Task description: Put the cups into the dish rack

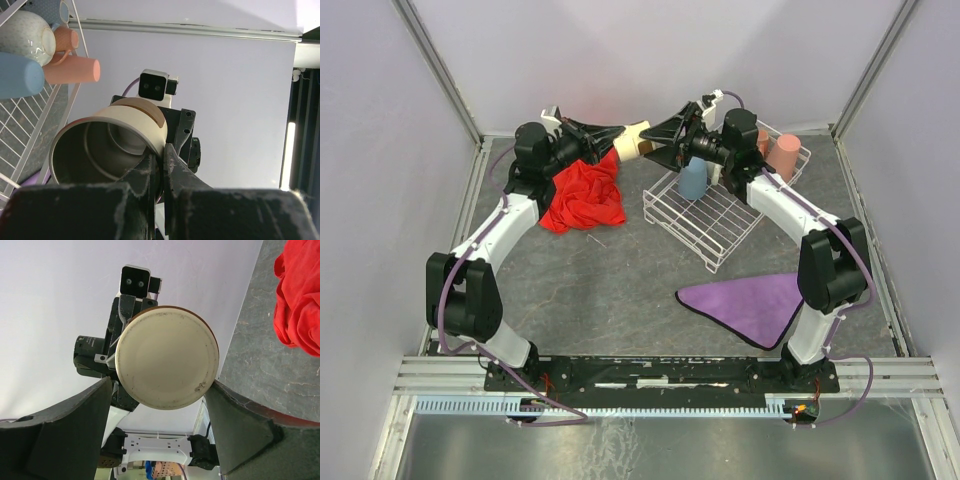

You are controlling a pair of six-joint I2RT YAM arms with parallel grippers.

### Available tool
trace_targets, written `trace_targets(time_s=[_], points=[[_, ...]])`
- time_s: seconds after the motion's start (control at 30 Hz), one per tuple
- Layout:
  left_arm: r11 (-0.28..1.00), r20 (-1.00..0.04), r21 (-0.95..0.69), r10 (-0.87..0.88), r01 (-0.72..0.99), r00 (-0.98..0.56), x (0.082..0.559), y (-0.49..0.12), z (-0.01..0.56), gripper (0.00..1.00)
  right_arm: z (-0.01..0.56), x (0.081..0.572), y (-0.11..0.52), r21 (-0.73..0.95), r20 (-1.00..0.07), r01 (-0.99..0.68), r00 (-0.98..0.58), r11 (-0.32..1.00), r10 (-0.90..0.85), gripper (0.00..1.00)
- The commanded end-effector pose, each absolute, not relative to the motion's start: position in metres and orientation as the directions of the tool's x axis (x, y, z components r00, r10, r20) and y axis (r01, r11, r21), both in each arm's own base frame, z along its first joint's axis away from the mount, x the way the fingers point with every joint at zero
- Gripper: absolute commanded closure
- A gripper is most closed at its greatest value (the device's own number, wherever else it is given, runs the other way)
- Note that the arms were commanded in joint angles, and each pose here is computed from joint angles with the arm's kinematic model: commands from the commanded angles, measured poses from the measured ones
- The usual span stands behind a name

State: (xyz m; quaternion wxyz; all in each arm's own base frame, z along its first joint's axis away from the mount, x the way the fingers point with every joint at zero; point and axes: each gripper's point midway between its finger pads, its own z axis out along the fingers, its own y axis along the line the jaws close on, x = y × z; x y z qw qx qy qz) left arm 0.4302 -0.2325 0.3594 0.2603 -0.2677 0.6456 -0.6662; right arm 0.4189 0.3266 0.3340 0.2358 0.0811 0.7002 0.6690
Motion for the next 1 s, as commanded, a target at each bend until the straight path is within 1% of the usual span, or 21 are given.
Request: trace_targets(time_s=[0.0, 0.97], points=[[-0.033, -0.050, -0.994, -0.690, 0.101, -0.722, 0.417, -0.229, 0.383, 0.97, 0.379, 0.414, 0.321, 0.947, -0.300, -0.320, -0.840, 0.033, 0.452, 0.17], [-0.071, -0.022, -0.993, -0.674, 0.094, -0.738, 0.407, -0.238, 0.388, 0.97, 0.367, 0.434, 0.330, 0.953, -0.283, -0.300, -0.828, 0.044, 0.484, 0.15]])
